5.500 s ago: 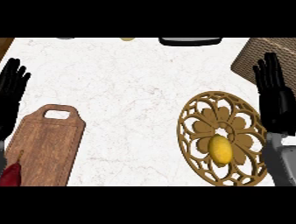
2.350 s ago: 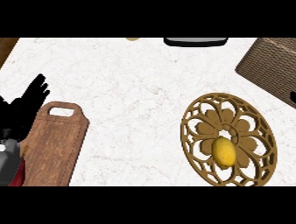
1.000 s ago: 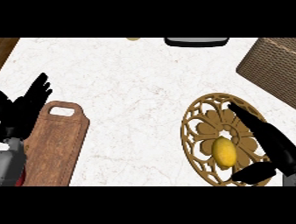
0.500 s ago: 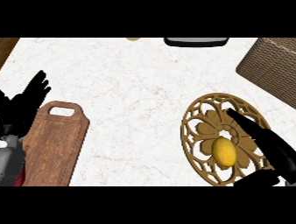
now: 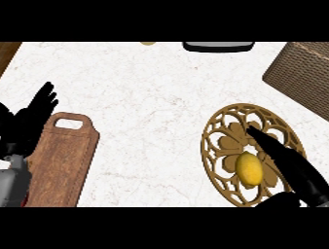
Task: Pick the lemon from the placemat and place it in the basket
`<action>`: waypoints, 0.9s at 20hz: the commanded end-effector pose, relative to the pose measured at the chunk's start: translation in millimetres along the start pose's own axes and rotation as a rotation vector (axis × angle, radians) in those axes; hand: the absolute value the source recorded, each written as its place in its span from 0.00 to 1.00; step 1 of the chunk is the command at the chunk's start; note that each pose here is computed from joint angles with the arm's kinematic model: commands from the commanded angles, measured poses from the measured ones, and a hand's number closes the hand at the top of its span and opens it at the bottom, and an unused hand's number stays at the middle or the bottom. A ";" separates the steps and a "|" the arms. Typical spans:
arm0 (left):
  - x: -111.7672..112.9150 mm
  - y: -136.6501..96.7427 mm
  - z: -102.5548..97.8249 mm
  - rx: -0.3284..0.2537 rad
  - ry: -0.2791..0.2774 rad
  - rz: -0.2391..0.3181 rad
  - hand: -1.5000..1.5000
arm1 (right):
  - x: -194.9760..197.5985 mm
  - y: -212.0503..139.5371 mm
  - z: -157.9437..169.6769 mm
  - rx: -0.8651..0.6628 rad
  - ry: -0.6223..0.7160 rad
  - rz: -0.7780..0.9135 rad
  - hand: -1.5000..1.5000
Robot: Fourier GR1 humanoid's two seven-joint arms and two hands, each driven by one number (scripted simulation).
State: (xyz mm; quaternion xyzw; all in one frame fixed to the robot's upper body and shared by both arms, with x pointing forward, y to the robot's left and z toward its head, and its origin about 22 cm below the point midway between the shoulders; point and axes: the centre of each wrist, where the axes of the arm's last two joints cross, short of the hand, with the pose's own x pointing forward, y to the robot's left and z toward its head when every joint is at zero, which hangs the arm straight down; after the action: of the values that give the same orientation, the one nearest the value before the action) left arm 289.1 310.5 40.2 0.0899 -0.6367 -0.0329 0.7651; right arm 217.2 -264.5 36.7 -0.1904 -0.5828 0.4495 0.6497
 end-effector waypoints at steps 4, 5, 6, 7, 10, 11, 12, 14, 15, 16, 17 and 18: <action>3.8 -0.7 -12.2 -0.004 0.001 0.018 0.50 | 5.1 14.8 -3.7 0.006 0.026 0.044 0.00; -0.4 3.9 -0.4 -0.005 -0.014 0.000 0.50 | -0.5 10.8 -15.9 -0.018 0.014 0.056 0.00; -1.1 10.9 0.0 -0.003 0.009 0.001 0.50 | 16.3 8.3 -13.2 0.038 0.011 0.098 1.00; -2.2 0.1 -2.4 -0.010 0.009 -0.004 0.50 | 6.2 26.8 -23.7 0.095 0.001 0.197 1.00; -8.2 -4.2 -15.6 0.000 0.002 -0.001 0.50 | -7.2 36.7 -33.7 0.057 -0.018 0.184 1.00; 7.6 -11.4 3.3 -0.008 -0.019 0.000 0.50 | -24.0 32.6 -27.9 0.060 -0.006 0.164 1.00; -1.2 9.7 3.8 0.004 -0.007 -0.003 0.50 | 0.9 41.8 -35.5 0.045 0.000 0.158 1.00; -4.2 -0.2 1.9 0.007 0.007 0.012 0.50 | -15.6 41.0 -28.9 0.061 -0.003 0.176 1.00; -11.2 18.2 -16.4 -0.002 -0.015 0.022 0.50 | -0.3 33.5 -35.0 0.068 -0.026 0.170 1.00; -1.5 16.5 -2.4 -0.004 -0.004 0.000 0.50 | 3.2 58.1 -24.0 0.061 -0.026 0.167 1.00; -10.4 13.2 5.2 -0.001 0.012 0.011 0.50 | 19.7 63.8 -26.5 0.059 -0.029 0.183 1.00; -14.9 -9.1 -21.0 -0.010 0.013 -0.003 0.50 | 25.1 41.5 -48.9 0.027 0.039 0.164 1.00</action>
State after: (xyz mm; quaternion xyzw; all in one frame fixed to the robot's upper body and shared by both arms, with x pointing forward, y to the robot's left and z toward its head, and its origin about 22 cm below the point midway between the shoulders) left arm 293.7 318.5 33.3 0.0876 -0.6357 -0.0315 0.7663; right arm 233.7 -230.8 8.0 -0.2336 -0.5642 0.5123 0.6039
